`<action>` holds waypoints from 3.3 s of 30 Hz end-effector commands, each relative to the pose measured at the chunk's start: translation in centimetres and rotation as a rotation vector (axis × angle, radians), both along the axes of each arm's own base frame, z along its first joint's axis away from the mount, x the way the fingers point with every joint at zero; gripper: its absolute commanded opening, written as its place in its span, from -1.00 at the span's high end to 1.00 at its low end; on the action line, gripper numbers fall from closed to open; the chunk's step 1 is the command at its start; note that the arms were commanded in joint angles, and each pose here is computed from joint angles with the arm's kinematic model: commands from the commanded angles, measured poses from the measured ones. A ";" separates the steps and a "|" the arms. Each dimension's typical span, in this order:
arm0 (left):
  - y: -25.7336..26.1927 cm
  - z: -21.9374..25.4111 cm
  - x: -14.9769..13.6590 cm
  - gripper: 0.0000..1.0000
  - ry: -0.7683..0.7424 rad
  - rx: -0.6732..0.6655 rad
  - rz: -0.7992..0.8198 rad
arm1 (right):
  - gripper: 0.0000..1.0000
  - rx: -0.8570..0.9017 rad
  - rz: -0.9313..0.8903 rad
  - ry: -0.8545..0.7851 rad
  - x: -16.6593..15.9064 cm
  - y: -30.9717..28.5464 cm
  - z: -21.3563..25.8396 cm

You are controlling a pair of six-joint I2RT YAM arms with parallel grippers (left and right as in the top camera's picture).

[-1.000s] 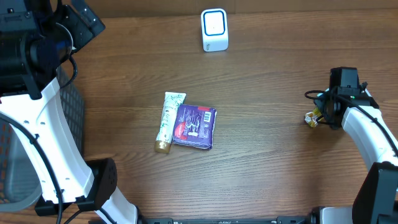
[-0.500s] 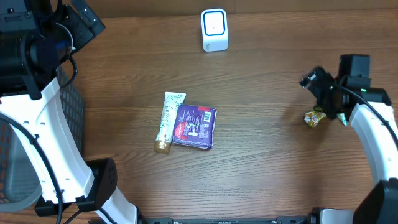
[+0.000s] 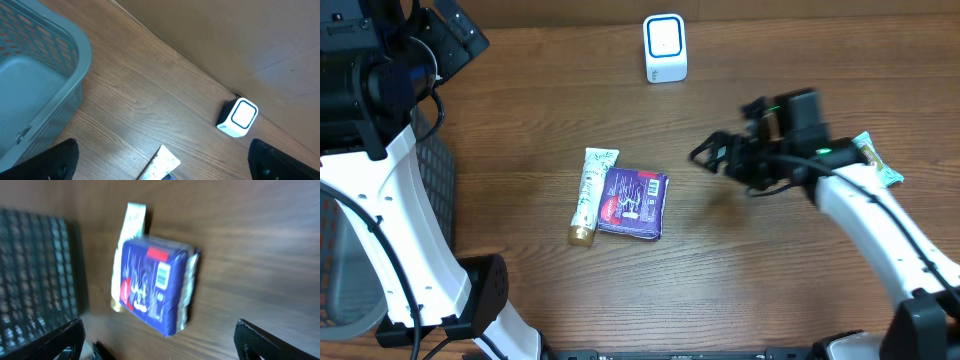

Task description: Scan the item barcode

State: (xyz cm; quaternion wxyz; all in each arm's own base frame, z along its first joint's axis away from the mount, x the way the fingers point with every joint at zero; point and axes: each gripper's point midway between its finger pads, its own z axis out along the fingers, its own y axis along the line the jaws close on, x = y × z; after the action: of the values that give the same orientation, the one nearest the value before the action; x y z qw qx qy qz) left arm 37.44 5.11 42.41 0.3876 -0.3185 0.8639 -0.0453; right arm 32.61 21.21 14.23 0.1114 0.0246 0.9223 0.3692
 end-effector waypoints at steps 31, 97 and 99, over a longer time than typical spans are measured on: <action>-0.1 0.1 -0.1 -0.99 -0.005 -0.007 0.004 | -0.57 -0.157 -0.034 0.237 -4.1 9.1 -10.2; -0.1 0.1 -0.1 -0.99 -0.005 -0.007 0.003 | -0.54 -0.338 -0.217 0.534 -5.7 3.4 -8.5; -0.1 0.1 -0.1 -0.99 -0.005 -0.007 0.003 | -0.41 -0.373 -0.260 0.537 -6.2 3.5 -9.0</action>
State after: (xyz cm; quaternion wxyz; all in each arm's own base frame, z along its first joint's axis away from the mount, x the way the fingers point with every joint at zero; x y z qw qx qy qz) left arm 37.45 5.12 42.42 0.3879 -0.3185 0.8637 -0.0451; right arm 27.03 25.02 6.46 -0.0944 0.1598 0.9619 0.2007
